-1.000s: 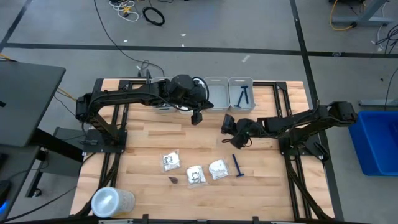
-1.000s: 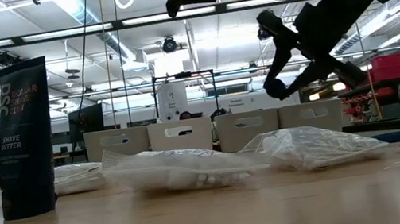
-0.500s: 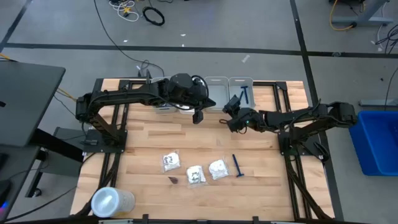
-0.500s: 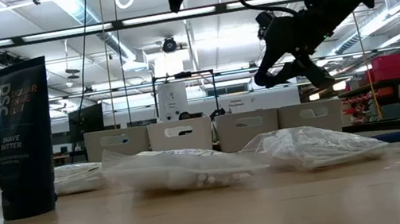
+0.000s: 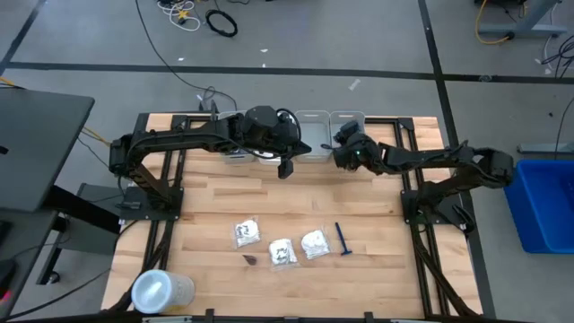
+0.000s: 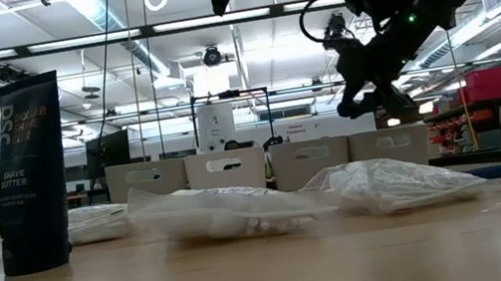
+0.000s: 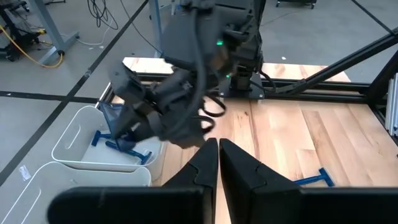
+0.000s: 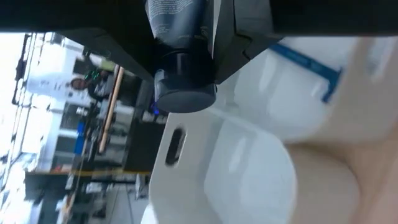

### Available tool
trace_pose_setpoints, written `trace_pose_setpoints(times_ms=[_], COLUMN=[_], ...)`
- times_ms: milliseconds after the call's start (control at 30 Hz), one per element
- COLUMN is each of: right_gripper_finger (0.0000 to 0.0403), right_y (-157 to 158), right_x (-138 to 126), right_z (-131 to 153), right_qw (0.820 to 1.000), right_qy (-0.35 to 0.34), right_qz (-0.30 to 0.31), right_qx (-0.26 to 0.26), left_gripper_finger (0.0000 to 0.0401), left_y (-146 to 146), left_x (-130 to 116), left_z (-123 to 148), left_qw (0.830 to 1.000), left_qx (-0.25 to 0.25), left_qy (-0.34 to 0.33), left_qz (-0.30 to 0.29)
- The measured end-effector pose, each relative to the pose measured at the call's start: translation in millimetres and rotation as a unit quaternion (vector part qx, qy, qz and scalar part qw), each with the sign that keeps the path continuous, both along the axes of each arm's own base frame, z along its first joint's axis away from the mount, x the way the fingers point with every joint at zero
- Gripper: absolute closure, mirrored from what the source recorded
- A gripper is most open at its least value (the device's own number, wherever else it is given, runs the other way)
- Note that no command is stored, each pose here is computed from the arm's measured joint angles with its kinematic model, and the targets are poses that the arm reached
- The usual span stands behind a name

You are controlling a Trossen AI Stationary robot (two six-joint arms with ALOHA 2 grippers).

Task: Pick & Place Travel size toiletries
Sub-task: Put the blue shave cream into the middle gray bin

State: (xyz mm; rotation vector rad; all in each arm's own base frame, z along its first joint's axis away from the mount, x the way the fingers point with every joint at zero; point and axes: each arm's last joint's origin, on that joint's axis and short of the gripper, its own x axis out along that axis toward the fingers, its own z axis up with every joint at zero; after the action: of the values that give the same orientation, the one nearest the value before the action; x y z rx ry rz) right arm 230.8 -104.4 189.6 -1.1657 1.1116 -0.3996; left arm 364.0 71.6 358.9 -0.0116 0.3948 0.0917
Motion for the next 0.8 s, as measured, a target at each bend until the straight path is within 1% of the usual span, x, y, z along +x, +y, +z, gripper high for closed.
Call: trace_pose_setpoints(times_ms=[200, 433, 600, 800], right_gripper_finger=[0.0257, 0.0258, 0.0254, 0.0260], right_y=[-14, -19, -20, -20], right_x=[-9, -12, -10, 0], right_z=[-2, -3, -2, 9], right_qw=[0.999, 0.998, 0.999, 0.992], right_qy=[-0.005, 0.000, -0.023, -0.102], right_qz=[-0.043, -0.050, -0.021, 0.050], right_qx=[0.015, 0.023, 0.040, 0.049], left_gripper_finger=[0.0376, 0.0376, 0.0376, 0.0376], left_y=[0, 0, 0, 0], left_x=[0, 0, 0, 0], left_z=[0, 0, 0, 0], left_qw=[1.000, 1.000, 1.000, 1.000], left_qx=[0.000, 0.000, 0.000, 0.000], left_qy=[0.000, 0.000, 0.000, 0.000], left_qz=[0.000, 0.000, 0.000, 0.000])
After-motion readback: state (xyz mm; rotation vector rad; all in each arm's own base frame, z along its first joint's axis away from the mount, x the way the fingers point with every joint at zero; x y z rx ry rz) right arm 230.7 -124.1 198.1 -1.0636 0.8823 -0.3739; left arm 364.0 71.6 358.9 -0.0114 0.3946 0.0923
